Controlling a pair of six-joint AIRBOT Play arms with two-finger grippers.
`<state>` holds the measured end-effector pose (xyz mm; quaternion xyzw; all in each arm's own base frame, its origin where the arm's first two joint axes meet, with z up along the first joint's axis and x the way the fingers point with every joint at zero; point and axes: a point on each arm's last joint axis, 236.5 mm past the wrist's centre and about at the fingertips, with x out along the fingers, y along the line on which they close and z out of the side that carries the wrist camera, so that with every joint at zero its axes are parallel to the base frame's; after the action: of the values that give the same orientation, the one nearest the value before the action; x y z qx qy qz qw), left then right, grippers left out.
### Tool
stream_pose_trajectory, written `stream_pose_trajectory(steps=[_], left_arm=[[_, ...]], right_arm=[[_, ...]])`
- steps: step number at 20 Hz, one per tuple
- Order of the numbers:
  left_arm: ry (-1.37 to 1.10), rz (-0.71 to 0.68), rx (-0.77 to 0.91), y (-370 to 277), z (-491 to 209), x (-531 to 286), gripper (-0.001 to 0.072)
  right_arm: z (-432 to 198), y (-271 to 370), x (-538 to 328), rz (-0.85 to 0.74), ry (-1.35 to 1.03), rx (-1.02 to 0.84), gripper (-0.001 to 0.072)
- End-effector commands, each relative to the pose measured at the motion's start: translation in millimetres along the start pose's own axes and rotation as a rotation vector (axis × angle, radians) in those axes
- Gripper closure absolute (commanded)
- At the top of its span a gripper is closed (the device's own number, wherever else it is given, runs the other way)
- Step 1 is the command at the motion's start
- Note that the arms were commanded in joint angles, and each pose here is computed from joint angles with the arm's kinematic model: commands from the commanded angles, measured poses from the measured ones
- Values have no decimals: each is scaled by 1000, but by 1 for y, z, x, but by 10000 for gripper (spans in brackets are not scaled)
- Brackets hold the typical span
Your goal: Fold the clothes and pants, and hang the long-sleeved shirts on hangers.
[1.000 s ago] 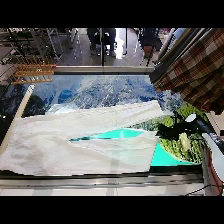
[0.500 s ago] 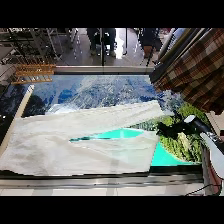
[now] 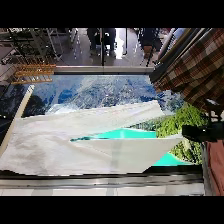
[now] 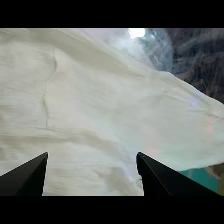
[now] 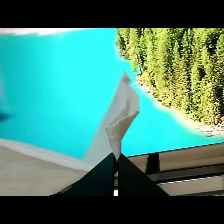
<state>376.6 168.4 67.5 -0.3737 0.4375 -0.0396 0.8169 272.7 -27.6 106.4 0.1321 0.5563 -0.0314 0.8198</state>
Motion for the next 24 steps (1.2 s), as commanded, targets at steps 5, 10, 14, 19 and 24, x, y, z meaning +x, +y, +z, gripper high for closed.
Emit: stream_pose_trajectory(steps=[5, 10, 14, 19, 24], left_arm=[[102, -29, 57, -25, -19, 35, 106], [210, 90, 64, -5, -42, 47, 125], [280, 461, -26, 86, -60, 10, 128], [308, 476, -134, 119, -89, 3, 128], [275, 288, -159, 85, -88, 29, 128]], right_arm=[[94, 65, 94, 51, -198, -108, 693], [90, -7, 241, -45, 90, 4, 180], [44, -62, 216, 19, 229, 108, 206], [-46, -66, 178, 289, 411, 98, 217], [-51, -76, 193, 265, 385, 90, 290]])
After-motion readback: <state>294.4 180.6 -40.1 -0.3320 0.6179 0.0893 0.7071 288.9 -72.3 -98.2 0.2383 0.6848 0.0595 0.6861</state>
